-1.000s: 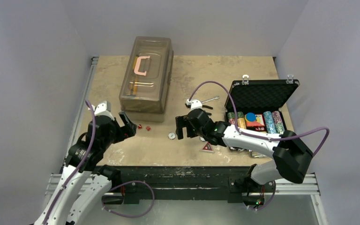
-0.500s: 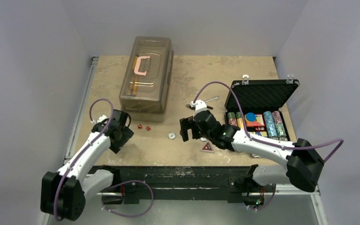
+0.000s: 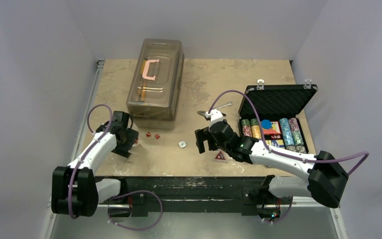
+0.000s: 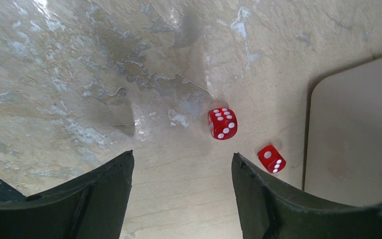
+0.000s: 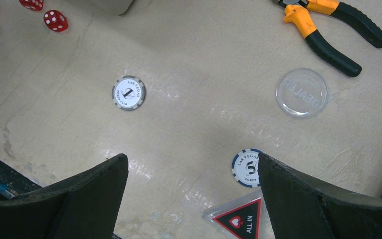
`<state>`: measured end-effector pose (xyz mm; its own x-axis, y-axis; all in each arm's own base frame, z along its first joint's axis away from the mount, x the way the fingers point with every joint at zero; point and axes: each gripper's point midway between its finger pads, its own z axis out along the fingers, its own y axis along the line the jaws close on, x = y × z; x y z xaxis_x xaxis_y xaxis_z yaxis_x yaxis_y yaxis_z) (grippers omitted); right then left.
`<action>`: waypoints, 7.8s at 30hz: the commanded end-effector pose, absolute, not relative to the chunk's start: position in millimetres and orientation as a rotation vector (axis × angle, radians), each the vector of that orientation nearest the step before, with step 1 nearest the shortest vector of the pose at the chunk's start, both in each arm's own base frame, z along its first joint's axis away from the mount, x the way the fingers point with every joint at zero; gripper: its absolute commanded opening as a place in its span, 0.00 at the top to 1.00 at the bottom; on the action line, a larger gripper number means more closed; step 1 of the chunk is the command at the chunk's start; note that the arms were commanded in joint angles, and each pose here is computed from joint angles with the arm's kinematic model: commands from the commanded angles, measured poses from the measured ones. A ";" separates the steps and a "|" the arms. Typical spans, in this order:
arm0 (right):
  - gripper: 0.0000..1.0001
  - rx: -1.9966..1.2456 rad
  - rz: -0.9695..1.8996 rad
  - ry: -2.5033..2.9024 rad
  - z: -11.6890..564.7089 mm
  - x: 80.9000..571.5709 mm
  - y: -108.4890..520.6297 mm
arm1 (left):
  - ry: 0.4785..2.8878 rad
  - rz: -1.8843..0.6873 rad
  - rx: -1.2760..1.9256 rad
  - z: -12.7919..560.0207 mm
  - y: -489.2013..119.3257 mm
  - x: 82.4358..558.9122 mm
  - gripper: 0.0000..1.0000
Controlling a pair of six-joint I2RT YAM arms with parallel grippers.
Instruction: Pack up texas hold em set
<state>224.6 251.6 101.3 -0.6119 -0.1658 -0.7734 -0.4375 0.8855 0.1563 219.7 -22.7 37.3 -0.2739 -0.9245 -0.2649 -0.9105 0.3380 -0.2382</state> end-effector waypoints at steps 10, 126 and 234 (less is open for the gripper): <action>0.01 -0.401 0.399 2.183 108.8 230.9 245.8 | 2.172 -0.123 -1.815 36.8 -21.4 259.8 0.39; 1.00 -0.399 0.891 1.982 197.3 219.8 251.0 | 2.351 -1.330 -0.146 240.9 -229.1 175.2 0.12; 1.00 1.410 0.193 2.262 50.9 282.8 -57.0 | 2.105 -0.282 0.458 255.9 -160.0 248.8 0.13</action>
<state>279.3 -59.6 62.0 -0.3386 0.8839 -0.3225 0.8230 0.4444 0.3539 245.9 -153.9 251.7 -0.5219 0.2179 -0.8247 0.4083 0.9127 -0.0172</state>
